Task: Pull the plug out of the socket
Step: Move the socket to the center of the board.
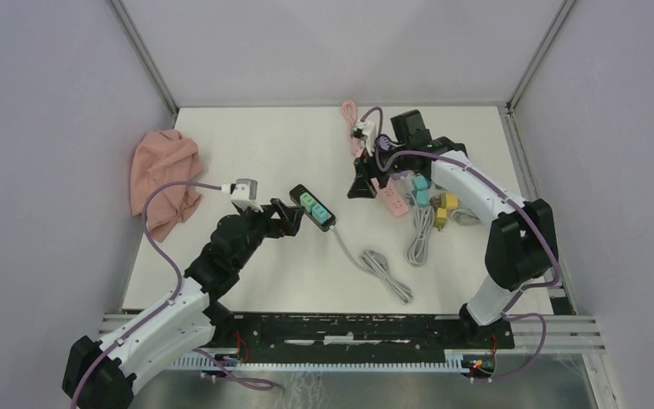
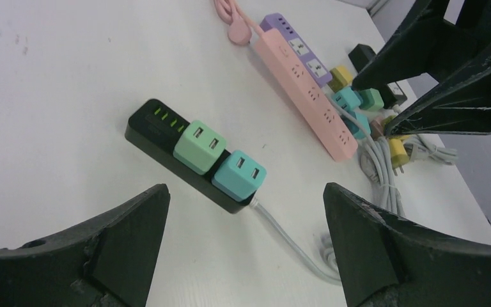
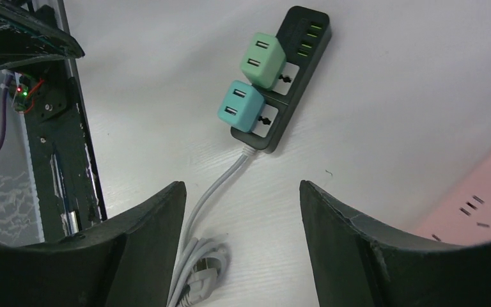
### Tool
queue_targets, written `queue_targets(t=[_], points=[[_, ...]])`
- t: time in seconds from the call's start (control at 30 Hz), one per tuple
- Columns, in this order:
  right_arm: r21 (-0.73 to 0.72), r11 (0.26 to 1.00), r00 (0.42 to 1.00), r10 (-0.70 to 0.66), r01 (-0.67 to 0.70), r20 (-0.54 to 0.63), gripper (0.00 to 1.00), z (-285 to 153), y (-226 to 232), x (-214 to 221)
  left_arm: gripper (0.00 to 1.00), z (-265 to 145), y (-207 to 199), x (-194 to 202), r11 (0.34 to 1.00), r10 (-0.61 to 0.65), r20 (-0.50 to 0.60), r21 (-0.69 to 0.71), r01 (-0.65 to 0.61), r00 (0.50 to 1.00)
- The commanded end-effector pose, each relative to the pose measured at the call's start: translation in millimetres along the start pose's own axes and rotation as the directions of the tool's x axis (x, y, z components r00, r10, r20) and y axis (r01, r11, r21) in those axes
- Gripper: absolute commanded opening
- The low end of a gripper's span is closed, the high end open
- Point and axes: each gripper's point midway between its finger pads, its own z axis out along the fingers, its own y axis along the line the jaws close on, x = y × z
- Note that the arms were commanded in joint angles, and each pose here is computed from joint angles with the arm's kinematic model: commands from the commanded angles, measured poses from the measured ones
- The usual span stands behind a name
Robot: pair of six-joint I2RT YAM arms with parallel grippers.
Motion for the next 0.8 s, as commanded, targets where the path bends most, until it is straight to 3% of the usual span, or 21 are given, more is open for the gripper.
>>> queue_targets(t=[0.0,0.17,0.53,0.77], points=[[0.057,0.994,0.994,-0.084,0.088,-0.066,0.72,24,0,4,0.96,-12,1,-6,0.999,-0.05,-0.003,-0.011,0.049,0.999],[0.088,0.99,0.986,-0.101,0.113,-0.135,0.73,43,2,14,0.97,-28,23,2,0.992,-0.08,0.019,-0.092,0.081,0.997],[0.133,0.966,0.941,-0.174,0.22,-0.292,0.77,79,12,30,0.99,-44,35,-3,0.987,-0.084,0.066,-0.131,0.092,0.994],[0.244,0.947,0.95,-0.138,0.21,-0.281,0.88,92,6,22,0.99,-46,38,-3,0.985,-0.075,0.068,-0.148,0.084,0.995]])
